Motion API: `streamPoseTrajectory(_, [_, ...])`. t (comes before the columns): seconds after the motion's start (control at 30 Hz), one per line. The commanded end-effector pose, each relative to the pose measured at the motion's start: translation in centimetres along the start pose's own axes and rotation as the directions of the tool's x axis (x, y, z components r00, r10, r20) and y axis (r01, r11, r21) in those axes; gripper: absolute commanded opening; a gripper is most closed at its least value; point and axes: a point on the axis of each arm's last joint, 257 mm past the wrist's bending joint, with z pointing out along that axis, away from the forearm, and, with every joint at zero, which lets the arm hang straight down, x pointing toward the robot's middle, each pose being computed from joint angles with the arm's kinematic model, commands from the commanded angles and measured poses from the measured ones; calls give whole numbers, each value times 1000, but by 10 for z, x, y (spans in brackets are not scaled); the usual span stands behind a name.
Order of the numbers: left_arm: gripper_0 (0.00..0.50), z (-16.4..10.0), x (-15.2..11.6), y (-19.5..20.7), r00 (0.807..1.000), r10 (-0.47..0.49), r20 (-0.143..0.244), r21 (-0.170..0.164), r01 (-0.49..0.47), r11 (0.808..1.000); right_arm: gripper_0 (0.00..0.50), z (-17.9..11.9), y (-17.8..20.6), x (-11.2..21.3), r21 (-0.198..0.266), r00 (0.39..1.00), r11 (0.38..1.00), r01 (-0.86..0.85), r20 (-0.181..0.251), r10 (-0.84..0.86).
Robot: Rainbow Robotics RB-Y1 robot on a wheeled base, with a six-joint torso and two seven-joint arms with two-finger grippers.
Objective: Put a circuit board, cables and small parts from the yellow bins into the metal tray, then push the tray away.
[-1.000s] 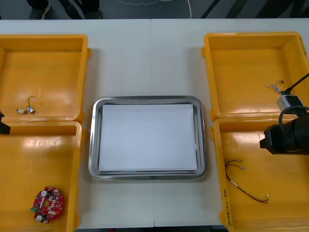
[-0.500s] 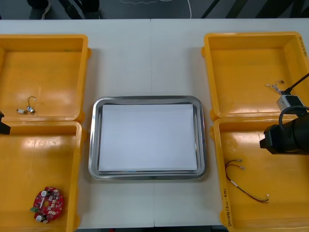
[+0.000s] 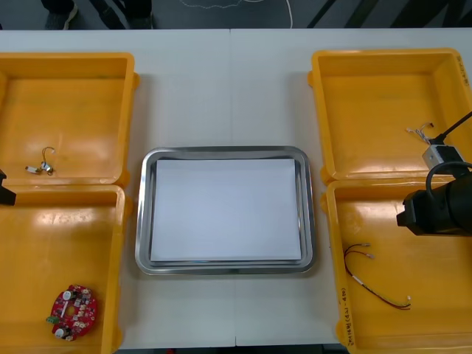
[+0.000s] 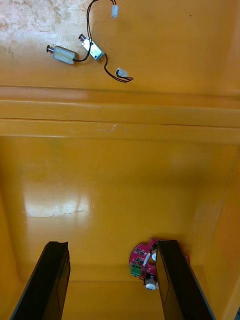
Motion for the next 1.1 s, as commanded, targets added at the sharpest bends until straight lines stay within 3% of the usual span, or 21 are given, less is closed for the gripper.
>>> streamPoseTrajectory(0.03, [500, -6, -1, 4, 998, 53, 24, -10, -53, 999, 500, 7, -26, 21, 47, 998, 999, -20, -58, 23])
streamPoseTrajectory(0.13, [500, -6, -1, 4, 998, 53, 24, -10, -53, 999, 500, 5, -28, 21, 49, 998, 999, -5, -59, 8])
streamPoseTrajectory(0.17, [500, 9, 19, 1, 999, 40, -33, 13, -39, 999, 500, 5, -28, 21, 49, 998, 999, -3, -62, 6])
streamPoseTrajectory(0.23, [500, 13, 24, 1, 999, 31, -44, 21, -30, 999, 500, 5, -28, 21, 50, 998, 999, 1, -64, 2])
streamPoseTrajectory(0.5, [500, 15, 44, -5, 996, 48, -68, 27, -47, 999, 500, 7, -24, 30, 26, 983, 987, 160, -99, -157])
streamPoseTrajectory(0.73, [500, 28, 70, -17, 995, 9, -102, 53, -3, 999, 500, 11, -7, 44, -1, 958, 966, 260, -122, -258])
streamPoseTrajectory(0.9, [500, 37, 87, -25, 992, -27, -123, 70, 36, 997, 500, 13, 4, 54, 26, 941, 946, 322, -119, -317])
streamPoseTrajectory(1.1, [500, 42, 100, -34, 992, -47, -117, 73, 56, 996, 500, 24, 4, 65, 39, 933, 938, 343, -127, -336])
